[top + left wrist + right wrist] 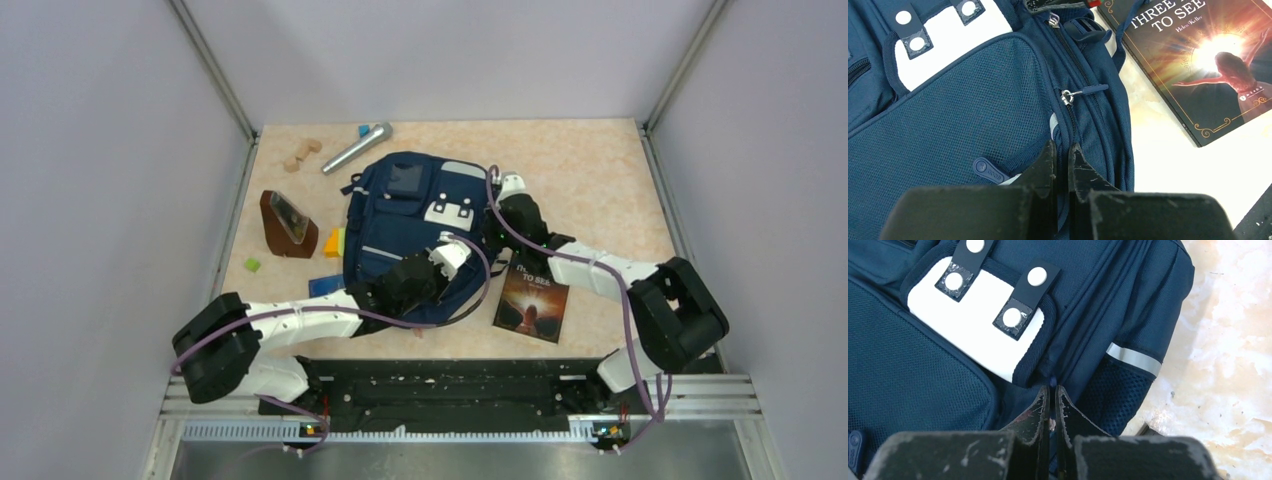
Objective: Pack the student bag
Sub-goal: Zip the student bag at the center of the board, then unzip the student bag at the center of the board.
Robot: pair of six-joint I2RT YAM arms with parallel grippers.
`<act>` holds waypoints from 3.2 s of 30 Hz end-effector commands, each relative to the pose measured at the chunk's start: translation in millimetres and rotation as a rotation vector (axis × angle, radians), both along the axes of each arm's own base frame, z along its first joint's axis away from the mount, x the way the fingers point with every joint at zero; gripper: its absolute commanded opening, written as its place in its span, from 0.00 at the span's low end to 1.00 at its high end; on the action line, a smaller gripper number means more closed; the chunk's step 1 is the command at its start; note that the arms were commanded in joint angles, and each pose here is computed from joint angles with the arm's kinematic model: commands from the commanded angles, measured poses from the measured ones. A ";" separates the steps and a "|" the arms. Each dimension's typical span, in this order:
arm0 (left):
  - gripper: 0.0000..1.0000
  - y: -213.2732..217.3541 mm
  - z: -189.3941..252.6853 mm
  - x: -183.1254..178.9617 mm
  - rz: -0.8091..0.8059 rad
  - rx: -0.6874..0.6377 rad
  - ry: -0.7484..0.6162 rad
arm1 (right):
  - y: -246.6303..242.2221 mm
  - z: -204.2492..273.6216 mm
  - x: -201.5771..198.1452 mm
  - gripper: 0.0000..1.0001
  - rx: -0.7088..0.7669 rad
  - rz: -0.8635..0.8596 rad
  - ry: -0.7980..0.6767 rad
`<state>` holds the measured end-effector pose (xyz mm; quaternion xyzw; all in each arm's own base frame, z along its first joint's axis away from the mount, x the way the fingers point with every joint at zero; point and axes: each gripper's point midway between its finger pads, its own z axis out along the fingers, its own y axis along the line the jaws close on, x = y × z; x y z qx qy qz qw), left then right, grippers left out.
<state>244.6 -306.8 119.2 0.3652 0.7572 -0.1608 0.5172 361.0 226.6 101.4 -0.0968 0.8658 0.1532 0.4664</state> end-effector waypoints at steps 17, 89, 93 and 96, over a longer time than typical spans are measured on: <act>0.00 -9.7 58.6 34.0 0.125 -0.117 -0.100 | -2.7 22.7 -45.5 0.00 0.142 0.060 -0.049; 0.00 -6.1 48.5 25.5 0.079 -0.097 -0.105 | 7.3 2.9 -40.3 0.33 0.485 0.023 0.195; 0.00 -5.9 49.5 25.6 0.080 -0.100 -0.106 | 5.6 1.3 -42.9 0.31 0.481 0.022 0.195; 0.00 -5.4 49.3 25.5 0.080 -0.098 -0.107 | 6.3 1.1 -41.8 0.27 0.484 0.022 0.194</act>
